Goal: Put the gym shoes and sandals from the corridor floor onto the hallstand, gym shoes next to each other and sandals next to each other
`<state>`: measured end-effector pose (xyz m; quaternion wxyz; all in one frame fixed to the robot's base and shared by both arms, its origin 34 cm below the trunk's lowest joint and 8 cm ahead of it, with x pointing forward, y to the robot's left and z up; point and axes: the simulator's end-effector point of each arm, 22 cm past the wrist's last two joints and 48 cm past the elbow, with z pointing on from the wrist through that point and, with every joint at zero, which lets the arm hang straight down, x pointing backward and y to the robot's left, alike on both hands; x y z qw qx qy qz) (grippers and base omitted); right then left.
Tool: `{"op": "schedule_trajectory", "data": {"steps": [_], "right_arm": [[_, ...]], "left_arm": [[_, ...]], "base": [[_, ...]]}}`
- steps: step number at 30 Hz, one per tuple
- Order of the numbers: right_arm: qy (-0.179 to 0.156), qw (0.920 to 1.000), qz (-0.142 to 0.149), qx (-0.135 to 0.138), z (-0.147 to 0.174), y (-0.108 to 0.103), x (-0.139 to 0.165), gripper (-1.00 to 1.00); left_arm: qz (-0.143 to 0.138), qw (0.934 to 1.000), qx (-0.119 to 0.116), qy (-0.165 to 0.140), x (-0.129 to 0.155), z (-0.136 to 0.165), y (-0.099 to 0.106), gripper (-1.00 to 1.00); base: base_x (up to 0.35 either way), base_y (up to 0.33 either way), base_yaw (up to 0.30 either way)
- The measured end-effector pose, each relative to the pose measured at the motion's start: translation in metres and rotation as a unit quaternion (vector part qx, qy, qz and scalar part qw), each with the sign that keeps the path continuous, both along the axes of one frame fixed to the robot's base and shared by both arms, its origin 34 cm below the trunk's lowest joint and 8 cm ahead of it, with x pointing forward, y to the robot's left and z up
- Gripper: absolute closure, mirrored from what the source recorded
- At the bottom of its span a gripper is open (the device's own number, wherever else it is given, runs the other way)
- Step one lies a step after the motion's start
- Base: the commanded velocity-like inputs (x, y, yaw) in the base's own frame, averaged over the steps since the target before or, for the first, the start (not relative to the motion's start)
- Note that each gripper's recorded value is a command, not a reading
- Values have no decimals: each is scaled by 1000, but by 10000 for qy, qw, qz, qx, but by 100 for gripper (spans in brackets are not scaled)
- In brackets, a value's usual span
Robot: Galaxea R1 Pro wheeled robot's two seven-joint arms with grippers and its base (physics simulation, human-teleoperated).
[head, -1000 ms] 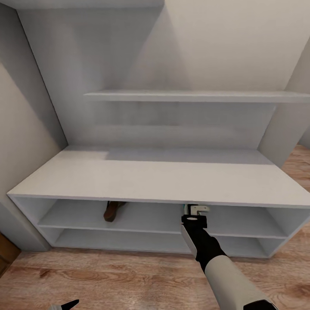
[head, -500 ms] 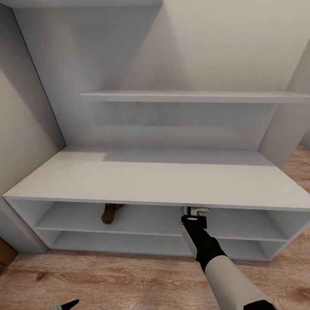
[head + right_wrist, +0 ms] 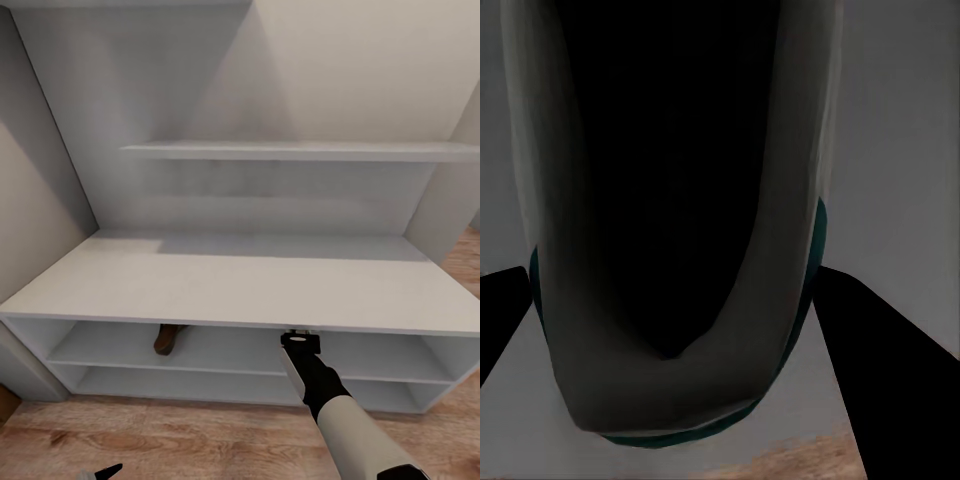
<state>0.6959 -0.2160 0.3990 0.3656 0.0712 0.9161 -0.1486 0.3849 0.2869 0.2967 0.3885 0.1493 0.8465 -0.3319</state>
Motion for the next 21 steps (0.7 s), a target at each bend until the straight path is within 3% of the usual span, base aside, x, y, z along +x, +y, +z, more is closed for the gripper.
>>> {"op": "schedule_trajectory", "data": {"steps": [20, 21], "right_arm": [[-1, 10000, 6, 16, 0, 1, 0, 100], [-1, 10000, 6, 16, 0, 1, 0, -100]], "left_arm": [[1, 10000, 1, 2, 0, 0, 0, -100], [1, 10000, 0, 2, 0, 0, 0, -100]], "base": [[19, 0, 0], [0, 0, 0]]}}
